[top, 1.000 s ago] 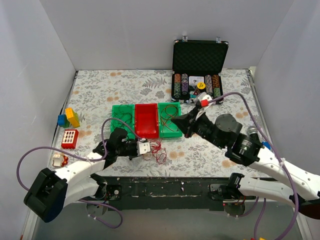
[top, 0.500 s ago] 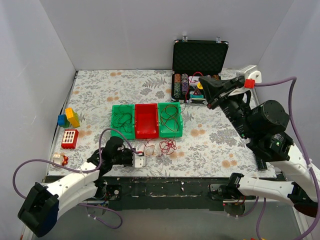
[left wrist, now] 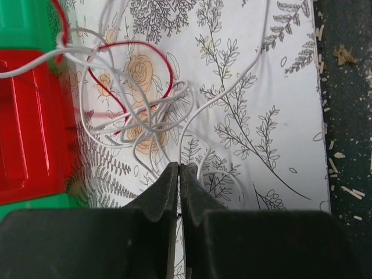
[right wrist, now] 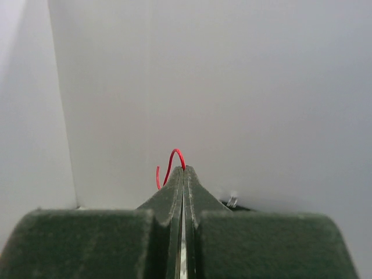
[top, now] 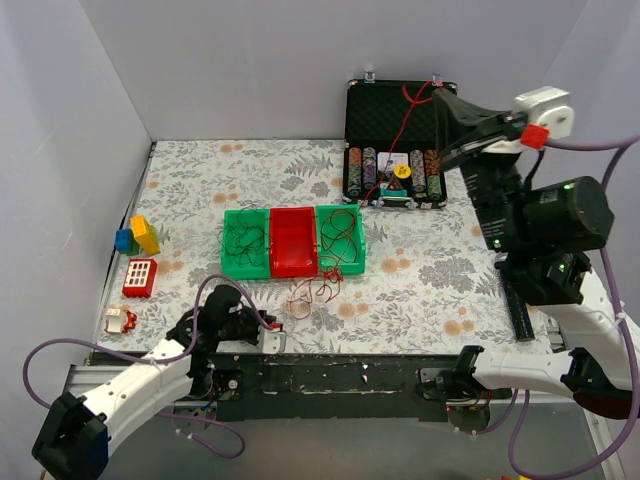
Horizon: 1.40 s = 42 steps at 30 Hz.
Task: Untangle the cables
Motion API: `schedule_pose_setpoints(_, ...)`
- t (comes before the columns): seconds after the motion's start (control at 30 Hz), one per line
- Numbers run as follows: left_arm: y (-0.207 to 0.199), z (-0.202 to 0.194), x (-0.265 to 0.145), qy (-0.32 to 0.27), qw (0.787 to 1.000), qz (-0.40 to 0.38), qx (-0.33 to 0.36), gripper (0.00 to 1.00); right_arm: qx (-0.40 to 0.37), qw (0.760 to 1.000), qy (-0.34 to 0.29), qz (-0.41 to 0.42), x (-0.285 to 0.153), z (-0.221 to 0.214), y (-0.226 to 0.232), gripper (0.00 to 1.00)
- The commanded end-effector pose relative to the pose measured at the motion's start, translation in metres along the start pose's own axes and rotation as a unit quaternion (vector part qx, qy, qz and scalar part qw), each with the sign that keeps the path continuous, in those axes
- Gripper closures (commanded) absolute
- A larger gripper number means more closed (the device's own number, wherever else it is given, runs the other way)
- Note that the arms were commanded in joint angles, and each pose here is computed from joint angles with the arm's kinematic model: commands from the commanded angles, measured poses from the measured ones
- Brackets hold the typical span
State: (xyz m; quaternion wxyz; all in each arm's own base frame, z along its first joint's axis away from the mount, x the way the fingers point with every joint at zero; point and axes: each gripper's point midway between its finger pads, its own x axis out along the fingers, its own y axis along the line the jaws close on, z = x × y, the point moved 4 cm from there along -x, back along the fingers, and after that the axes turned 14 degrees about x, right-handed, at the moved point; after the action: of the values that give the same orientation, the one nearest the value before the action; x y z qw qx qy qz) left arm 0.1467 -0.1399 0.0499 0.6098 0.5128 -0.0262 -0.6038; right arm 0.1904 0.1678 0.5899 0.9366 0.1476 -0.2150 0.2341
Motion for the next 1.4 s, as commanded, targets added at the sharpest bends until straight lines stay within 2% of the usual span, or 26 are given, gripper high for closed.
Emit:
schedule_pose_setpoints(0.0, -0.014, -0.007, -0.004, 0.019, 0.999, -0.016, 0.032, 1.00, 0.003, 0.992, -0.114, -0.060, -0.005, 0.075, -0.027, 0.99)
schedule_pose_setpoints(0.1, -0.013, -0.008, -0.005, 0.026, 0.999, -0.007, 0.029, 1.00, -0.019, 0.991, -0.097, -0.088, -0.005, 0.068, -0.034, 0.99)
schedule_pose_setpoints(0.17, -0.010, -0.009, -0.007, 0.032, 0.999, -0.001, 0.027, 1.00, -0.041, 0.990, -0.075, -0.113, -0.008, 0.047, -0.040, 0.99)
schedule_pose_setpoints(0.27, -0.006, -0.011, -0.011, 0.047, 0.999, 0.010, 0.022, 1.00, -0.062, 0.983, -0.074, -0.156, -0.020, 0.033, -0.055, 0.99)
schedule_pose_setpoints(0.53, 0.008, -0.006, -0.019, 0.048, 0.997, 0.044, 0.030, 1.00, -0.095, 0.982, -0.040, -0.155, -0.006, 0.014, -0.046, 0.99)
schedule_pose_setpoints(0.73, 0.045, 0.006, -0.029, 0.046, 0.994, 0.101, -0.016, 1.00, -0.151, 0.962, 0.047, -0.221, -0.008, -0.053, -0.054, 0.99)
schedule_pose_setpoints(0.87, 0.069, 0.023, -0.037, 0.020, 0.992, 0.118, -0.049, 1.00, -0.123, 0.973, 0.073, -0.182, -0.004, -0.089, -0.040, 0.99)
schedule_pose_setpoints(0.93, 0.077, 0.030, -0.040, 0.008, 0.991, 0.123, -0.054, 1.00, -0.118, 0.976, 0.063, -0.174, 0.005, -0.084, -0.033, 0.99)
schedule_pose_setpoints(1.03, 0.089, 0.037, -0.044, -0.001, 0.989, 0.134, -0.063, 1.00, -0.104, 0.981, 0.028, -0.160, 0.023, -0.052, -0.023, 0.99)
schedule_pose_setpoints(1.2, 0.096, 0.041, -0.049, -0.003, 0.988, 0.143, -0.058, 1.00, -0.090, 0.982, -0.055, -0.159, 0.045, 0.015, -0.017, 0.99)
schedule_pose_setpoints(1.37, 0.081, 0.033, -0.051, 0.018, 0.990, 0.132, -0.042, 1.00, -0.083, 0.972, -0.160, -0.150, 0.042, 0.075, -0.020, 0.99)
